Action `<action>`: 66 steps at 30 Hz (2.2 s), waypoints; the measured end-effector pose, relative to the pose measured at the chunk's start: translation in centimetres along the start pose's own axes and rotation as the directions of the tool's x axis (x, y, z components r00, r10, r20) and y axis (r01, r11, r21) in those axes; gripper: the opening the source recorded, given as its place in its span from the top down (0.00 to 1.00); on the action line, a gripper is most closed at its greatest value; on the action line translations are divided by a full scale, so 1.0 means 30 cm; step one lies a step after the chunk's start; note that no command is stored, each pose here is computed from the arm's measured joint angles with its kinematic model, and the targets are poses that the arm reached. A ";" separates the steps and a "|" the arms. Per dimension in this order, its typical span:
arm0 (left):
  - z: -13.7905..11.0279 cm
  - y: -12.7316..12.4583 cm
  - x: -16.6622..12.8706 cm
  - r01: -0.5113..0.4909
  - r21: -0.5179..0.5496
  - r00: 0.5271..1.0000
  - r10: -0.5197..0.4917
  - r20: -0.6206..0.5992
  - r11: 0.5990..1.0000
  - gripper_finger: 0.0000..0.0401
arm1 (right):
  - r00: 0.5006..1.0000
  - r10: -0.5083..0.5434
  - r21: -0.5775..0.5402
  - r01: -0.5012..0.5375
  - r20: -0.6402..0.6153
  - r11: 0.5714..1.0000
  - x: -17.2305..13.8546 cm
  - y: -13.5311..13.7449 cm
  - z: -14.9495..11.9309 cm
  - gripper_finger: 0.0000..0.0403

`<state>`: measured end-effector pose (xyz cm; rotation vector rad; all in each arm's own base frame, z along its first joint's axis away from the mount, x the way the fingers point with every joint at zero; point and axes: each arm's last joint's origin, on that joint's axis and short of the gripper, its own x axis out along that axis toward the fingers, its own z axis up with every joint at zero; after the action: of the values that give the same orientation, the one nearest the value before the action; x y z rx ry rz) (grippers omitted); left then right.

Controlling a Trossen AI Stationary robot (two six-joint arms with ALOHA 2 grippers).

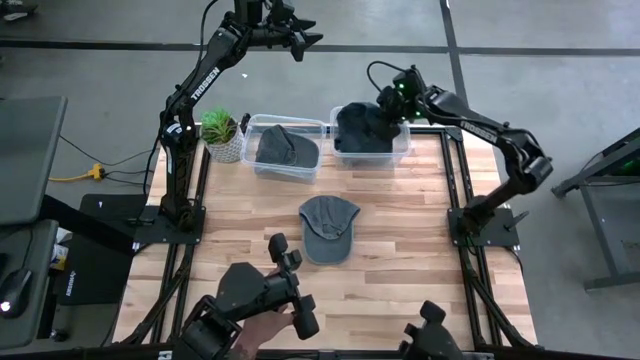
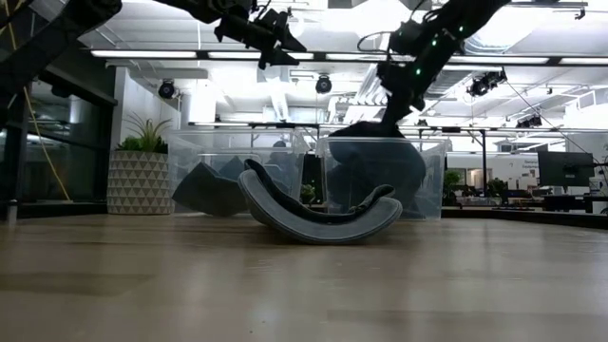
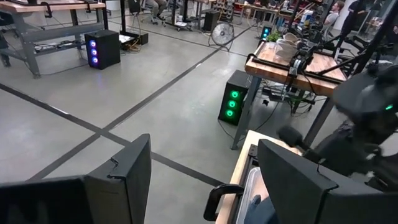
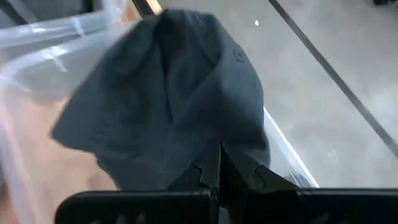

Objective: Pick & Place hat
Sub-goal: Put the blue cap into the right transparent bin, then put the gray cap into the left transparent bin

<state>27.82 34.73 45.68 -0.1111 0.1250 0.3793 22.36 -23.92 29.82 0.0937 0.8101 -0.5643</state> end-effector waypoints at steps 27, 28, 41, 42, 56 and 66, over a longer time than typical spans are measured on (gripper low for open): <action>-0.015 -0.003 0.001 0.020 -0.030 0.999 -0.021 -0.037 0.999 0.41 | 0.999 -0.025 0.020 0.026 -0.048 0.999 0.112 -0.055 -0.031 1.00; -0.015 -0.002 0.001 0.019 -0.030 0.999 -0.020 -0.037 0.999 0.41 | 0.999 -0.024 0.014 0.024 -0.032 1.000 0.096 -0.055 -0.025 1.00; -0.024 -0.011 0.004 0.048 -0.054 0.997 -0.052 -0.062 0.997 0.41 | 0.992 -0.057 -0.009 0.059 0.115 0.998 -0.084 -0.042 0.021 1.00; -0.028 -0.015 0.006 0.051 -0.058 0.996 -0.055 -0.074 0.997 0.41 | 0.989 -0.062 -0.011 0.064 0.135 0.998 -0.105 -0.041 0.026 0.99; -0.117 -0.247 0.097 0.015 -0.144 0.939 -0.063 -0.337 0.989 0.41 | 0.944 -0.092 0.088 0.067 0.318 0.994 -0.363 -0.123 -0.007 0.63; -0.208 -0.527 0.130 -0.182 -0.179 0.801 0.040 -0.597 0.967 0.41 | 0.951 -0.005 0.065 -0.016 0.308 0.998 -0.399 -0.149 -0.050 0.54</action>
<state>36.72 20.72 40.31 -0.4552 0.7145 0.4679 12.49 -22.00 37.82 0.0672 0.4862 -0.5837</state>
